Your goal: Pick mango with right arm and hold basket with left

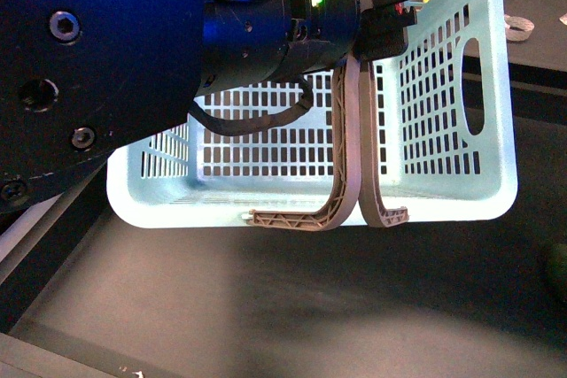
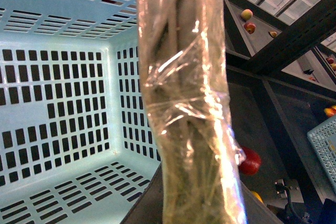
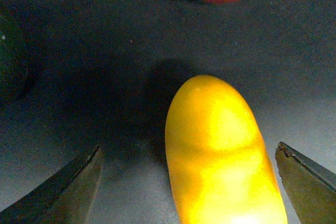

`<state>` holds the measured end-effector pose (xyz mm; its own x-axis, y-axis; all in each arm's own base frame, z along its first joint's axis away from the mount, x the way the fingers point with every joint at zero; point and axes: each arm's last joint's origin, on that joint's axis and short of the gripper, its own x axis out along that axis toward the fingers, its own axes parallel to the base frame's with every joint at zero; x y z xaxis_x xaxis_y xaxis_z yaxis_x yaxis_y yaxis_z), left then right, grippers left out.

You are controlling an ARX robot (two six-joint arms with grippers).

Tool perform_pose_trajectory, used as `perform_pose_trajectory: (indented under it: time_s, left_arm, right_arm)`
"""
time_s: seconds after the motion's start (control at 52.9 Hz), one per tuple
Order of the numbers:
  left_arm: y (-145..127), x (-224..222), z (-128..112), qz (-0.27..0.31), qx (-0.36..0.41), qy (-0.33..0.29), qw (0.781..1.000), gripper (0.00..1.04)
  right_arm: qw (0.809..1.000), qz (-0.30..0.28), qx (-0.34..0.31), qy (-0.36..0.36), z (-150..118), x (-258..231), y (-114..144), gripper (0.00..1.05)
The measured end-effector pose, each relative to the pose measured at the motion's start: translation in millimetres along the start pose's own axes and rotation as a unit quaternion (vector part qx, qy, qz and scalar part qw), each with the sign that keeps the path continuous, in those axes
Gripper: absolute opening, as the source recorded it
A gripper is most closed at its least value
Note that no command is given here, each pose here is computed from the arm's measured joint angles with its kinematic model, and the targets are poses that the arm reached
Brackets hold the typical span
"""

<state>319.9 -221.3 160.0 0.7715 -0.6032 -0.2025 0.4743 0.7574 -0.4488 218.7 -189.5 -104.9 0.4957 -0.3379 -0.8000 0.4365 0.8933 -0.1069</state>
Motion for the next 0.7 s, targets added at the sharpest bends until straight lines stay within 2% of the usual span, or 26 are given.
perform_pose_trajectory:
  time_s: [0.472, 0.605, 0.661, 0.699]
  left_arm:
    - [0, 0, 0, 0.0, 0.0, 0.0, 1.0, 0.07]
    - [0, 0, 0, 0.0, 0.0, 0.0, 1.0, 0.07]
    - [0, 0, 0, 0.0, 0.0, 0.0, 1.0, 0.07]
    - [0, 0, 0, 0.0, 0.0, 0.0, 1.0, 0.07]
  right_arm:
    - [0.999, -0.041, 0.002, 0.028, -16, 21, -9, 0.96]
    - [0.999, -0.044, 0.005, 0.029, -17, 21, -14, 0.75]
    - [0.999, -0.034, 0.006, 0.029, -15, 17, -14, 0.63]
    - [0.999, -0.027, 0.008, 0.028, -13, 14, -13, 0.6]
